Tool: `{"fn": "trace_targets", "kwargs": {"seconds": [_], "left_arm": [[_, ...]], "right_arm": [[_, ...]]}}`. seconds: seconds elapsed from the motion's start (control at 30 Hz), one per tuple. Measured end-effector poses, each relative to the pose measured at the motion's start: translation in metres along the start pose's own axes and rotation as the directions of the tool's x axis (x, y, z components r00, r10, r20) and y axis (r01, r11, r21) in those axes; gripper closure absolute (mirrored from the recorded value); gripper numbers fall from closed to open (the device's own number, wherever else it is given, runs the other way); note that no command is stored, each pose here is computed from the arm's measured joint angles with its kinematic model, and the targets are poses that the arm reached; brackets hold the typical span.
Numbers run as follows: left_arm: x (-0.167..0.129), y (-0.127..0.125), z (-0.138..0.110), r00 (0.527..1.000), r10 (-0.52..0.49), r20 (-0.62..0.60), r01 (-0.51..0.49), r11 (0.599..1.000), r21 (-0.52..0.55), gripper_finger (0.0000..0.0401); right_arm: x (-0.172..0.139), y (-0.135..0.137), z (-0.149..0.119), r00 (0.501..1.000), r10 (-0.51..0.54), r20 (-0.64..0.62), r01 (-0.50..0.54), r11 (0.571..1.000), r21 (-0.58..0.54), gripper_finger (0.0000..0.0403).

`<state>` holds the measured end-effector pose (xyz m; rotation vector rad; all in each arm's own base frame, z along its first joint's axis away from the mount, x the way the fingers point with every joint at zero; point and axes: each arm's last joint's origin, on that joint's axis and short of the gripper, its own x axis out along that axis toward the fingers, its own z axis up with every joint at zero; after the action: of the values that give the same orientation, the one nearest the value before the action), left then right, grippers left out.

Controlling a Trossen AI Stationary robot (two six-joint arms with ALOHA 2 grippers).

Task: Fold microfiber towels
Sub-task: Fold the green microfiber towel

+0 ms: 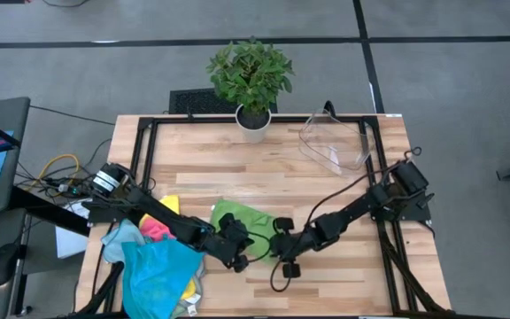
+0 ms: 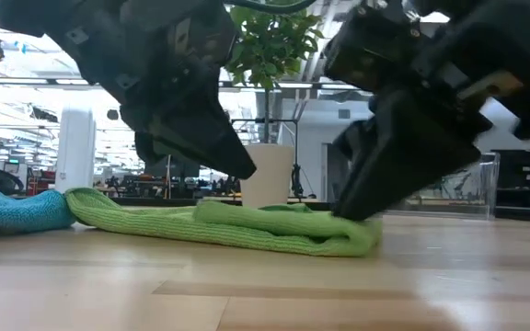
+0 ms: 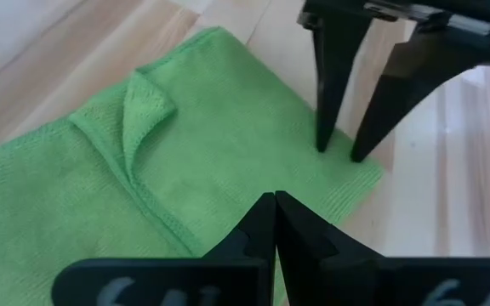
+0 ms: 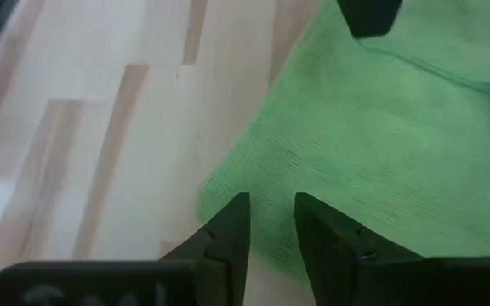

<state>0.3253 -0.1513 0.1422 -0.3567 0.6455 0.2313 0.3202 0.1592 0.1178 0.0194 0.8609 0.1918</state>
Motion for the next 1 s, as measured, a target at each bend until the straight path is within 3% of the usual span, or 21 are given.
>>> {"fn": "trace_targets", "kwargs": {"seconds": [0.3,0.47,0.6,1.0], "left_arm": [[0.007,-0.002,-0.008,1.0,0.004,0.001,-0.004,0.999,-0.034,0.0401],[0.008,-0.002,-0.009,1.0,0.007,0.001,-0.007,0.999,-0.034,0.0401],[0.011,-0.001,-0.011,1.0,-0.001,-0.013,0.0,0.999,-0.034,0.0401],[0.017,0.005,-0.023,0.996,0.079,-0.051,-0.08,0.997,-0.014,0.0401]], "right_arm": [[-0.003,0.004,0.0,1.0,0.002,0.008,-0.002,1.0,0.01,0.0283],[-0.016,0.002,0.01,0.995,-0.069,0.074,0.068,0.998,0.016,0.0284],[-0.024,-0.008,0.019,0.98,-0.162,0.118,0.162,0.987,0.005,0.0285],[-0.012,-0.047,0.017,0.965,-0.258,0.045,0.256,0.966,0.042,0.0285]]}}
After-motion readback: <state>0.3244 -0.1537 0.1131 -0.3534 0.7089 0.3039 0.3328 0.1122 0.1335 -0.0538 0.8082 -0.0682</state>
